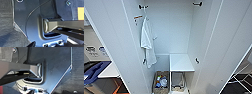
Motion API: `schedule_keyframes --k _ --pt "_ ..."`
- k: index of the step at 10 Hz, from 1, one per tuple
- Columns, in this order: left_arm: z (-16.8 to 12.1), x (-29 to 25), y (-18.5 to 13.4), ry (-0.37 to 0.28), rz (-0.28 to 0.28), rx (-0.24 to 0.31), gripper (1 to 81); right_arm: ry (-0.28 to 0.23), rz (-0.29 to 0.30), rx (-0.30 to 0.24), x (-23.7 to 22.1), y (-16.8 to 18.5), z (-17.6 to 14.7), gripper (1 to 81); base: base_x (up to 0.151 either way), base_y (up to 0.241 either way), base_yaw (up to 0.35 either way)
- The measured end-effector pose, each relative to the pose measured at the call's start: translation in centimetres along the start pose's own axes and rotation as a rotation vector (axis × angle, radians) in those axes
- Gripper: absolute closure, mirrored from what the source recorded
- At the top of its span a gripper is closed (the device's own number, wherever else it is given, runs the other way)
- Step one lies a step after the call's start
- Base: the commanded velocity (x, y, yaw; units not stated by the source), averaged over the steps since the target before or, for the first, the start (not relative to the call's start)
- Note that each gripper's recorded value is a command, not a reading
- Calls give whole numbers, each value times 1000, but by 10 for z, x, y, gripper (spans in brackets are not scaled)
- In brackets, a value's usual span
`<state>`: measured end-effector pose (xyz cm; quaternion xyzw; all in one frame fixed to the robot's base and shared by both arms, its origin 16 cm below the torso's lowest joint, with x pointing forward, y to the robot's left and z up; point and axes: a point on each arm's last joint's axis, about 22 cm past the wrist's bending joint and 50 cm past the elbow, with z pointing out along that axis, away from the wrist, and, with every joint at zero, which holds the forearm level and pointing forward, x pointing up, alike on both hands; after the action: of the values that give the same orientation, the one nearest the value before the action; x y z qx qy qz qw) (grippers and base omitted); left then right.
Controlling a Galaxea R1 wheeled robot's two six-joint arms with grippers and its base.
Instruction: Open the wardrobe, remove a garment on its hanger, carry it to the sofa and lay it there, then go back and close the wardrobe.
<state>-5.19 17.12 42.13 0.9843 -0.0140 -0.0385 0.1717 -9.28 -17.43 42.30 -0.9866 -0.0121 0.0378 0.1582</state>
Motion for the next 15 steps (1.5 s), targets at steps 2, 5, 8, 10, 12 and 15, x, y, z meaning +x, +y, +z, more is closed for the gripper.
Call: schedule_keyframes --k 2,5,8,10,12,15 --pt "0 13 -1 11 3 0 10 20 -3 3 17 -1 1 10 77 0 0" --pt "0 14 -1 12 4 -1 10 23 -2 7 17 -2 1 10 78 0 0" --pt "-1 12 -5 10 3 3 10 32 -1 11 17 -4 1 10 73 0 0" --pt "-1 15 -4 12 3 2 10 39 0 12 23 -4 1 10 0 0 0" --pt "-2 10 -8 8 -3 7 10 37 2 14 20 -5 1 10 0 0 0" --pt "-7 8 -17 12 -11 -2 10 80 6 25 31 -4 0 10 0 0 0"
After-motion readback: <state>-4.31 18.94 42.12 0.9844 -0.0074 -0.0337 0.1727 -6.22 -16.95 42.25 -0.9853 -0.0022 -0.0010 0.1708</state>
